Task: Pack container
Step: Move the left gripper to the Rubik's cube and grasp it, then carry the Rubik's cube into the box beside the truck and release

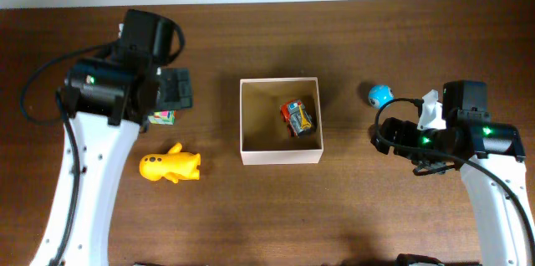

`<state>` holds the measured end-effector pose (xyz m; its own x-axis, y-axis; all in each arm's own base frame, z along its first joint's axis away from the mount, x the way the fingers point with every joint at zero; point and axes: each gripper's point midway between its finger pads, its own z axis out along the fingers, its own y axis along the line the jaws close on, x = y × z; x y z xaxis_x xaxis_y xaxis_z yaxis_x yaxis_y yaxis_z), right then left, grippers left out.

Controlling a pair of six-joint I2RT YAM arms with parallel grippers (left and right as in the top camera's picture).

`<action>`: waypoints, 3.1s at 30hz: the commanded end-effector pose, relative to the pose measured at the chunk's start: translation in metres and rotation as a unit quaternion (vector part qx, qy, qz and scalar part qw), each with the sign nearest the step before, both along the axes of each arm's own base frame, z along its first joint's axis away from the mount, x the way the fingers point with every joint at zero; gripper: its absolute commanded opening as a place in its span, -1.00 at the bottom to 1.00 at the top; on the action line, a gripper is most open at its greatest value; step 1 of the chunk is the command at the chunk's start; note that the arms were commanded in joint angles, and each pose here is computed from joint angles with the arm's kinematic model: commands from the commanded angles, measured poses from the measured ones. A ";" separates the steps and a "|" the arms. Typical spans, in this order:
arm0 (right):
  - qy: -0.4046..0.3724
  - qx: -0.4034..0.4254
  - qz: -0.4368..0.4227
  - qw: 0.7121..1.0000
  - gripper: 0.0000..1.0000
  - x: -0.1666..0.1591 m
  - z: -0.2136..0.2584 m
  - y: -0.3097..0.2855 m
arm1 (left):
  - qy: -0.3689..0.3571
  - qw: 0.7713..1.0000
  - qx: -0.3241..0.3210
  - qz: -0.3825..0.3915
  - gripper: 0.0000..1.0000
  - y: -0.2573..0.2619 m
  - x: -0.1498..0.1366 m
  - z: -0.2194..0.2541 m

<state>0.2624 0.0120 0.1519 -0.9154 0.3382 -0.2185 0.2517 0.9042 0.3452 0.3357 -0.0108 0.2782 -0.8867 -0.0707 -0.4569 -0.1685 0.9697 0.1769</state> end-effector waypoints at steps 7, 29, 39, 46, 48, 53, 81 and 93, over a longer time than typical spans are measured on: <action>-0.005 -0.006 -0.002 1.000 0.97 0.002 0.003 -0.004 | 0.093 0.993 -0.060 -0.041 1.00 0.023 0.041 -0.098; 0.000 -0.007 0.002 1.000 0.97 -0.001 0.002 -0.004 | 0.242 0.959 -0.083 -0.124 0.61 0.039 0.070 -0.256; 0.001 -0.007 0.002 1.000 0.97 -0.001 0.002 -0.003 | 0.237 0.960 -0.083 -0.125 0.34 0.039 0.073 -0.259; 0.001 -0.007 0.002 1.000 0.97 -0.001 0.002 -0.003 | 0.223 0.963 -0.094 -0.116 0.04 0.035 0.074 -0.247; 0.001 -0.007 0.002 1.000 0.97 -0.001 0.002 -0.003 | 0.209 0.967 -0.092 -0.117 -0.07 0.035 0.077 -0.236; 0.001 -0.007 0.001 1.000 0.97 -0.001 0.002 -0.003 | 0.151 0.975 -0.116 -0.115 -0.12 0.023 0.084 -0.190; 0.001 -0.007 0.001 1.000 0.97 -0.001 0.002 -0.003 | 0.060 0.956 -0.236 -0.162 -0.44 -0.220 0.016 -0.122; 0.001 -0.006 0.001 1.000 0.97 -0.001 0.002 -0.003 | 0.065 0.988 -0.102 -0.092 -0.34 -0.187 0.047 -0.195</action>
